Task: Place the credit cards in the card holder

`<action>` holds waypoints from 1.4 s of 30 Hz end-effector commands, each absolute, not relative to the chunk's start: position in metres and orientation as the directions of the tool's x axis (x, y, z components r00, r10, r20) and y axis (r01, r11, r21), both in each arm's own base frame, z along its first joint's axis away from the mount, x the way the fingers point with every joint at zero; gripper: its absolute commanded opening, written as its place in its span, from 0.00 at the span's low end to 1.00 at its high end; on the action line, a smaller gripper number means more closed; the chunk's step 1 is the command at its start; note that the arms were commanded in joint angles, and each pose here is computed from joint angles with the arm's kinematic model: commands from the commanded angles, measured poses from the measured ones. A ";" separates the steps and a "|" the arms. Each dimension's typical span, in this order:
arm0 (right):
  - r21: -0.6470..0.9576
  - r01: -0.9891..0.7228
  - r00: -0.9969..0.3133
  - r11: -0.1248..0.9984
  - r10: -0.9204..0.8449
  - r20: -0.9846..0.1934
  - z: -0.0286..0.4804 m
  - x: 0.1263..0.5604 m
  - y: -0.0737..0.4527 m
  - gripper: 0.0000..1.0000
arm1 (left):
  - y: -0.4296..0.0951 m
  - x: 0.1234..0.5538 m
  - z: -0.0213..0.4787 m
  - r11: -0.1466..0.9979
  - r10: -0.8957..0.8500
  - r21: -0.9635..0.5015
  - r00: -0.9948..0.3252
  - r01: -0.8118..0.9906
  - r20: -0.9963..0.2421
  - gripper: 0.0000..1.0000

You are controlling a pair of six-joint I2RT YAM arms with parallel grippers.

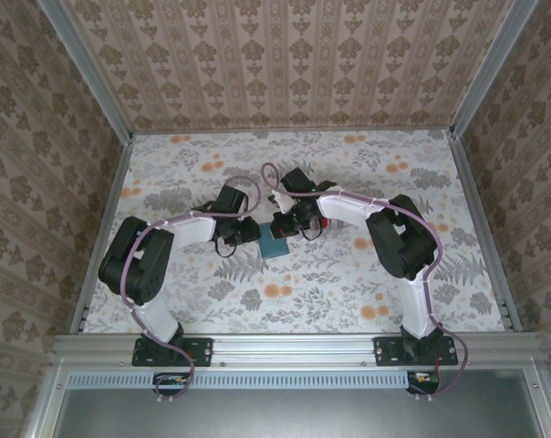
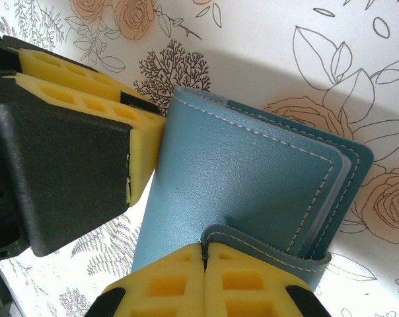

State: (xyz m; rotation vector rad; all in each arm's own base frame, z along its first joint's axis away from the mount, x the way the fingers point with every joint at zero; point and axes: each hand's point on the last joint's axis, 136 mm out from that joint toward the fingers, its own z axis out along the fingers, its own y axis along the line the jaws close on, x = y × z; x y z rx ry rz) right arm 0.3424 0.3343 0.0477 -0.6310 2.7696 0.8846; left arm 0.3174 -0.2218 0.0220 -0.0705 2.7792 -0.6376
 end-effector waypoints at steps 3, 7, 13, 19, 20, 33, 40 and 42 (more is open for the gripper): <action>0.492 -0.452 -0.892 0.744 -0.381 -0.243 0.030 0.334 0.343 0.03 | -0.225 0.315 0.011 0.907 -0.100 -0.420 -0.966 0.010 -0.240 0.26; 0.456 -0.454 -0.891 0.766 -0.394 -0.225 0.020 0.331 0.338 0.03 | -0.223 0.314 0.010 0.908 -0.103 -0.419 -0.966 0.007 -0.239 0.26; 0.414 -0.440 -0.898 0.797 -0.392 -0.200 0.005 0.331 0.329 0.03 | -0.223 0.313 0.008 0.908 -0.101 -0.418 -0.967 0.006 -0.234 0.26; 0.375 -0.427 -0.904 0.823 -0.391 -0.170 -0.008 0.331 0.322 0.03 | -0.223 0.312 0.008 0.909 -0.102 -0.417 -0.966 0.006 -0.236 0.25; 0.371 -0.426 -0.905 0.825 -0.392 -0.166 -0.012 0.332 0.322 0.03 | -0.222 0.312 0.009 0.909 -0.103 -0.417 -0.966 0.005 -0.237 0.26; 0.283 -0.391 -0.919 0.876 -0.386 -0.075 -0.039 0.320 0.298 0.03 | -0.218 0.311 0.009 0.912 -0.111 -0.409 -0.963 -0.001 -0.244 0.25; 0.220 -0.381 -0.924 0.898 -0.380 -0.046 -0.049 0.318 0.287 0.03 | -0.218 0.312 0.008 0.909 -0.119 -0.416 -0.961 -0.005 -0.249 0.25; 0.203 -0.377 -0.925 0.904 -0.379 -0.031 -0.054 0.315 0.283 0.03 | -0.218 0.311 0.007 0.909 -0.121 -0.417 -0.961 -0.007 -0.249 0.25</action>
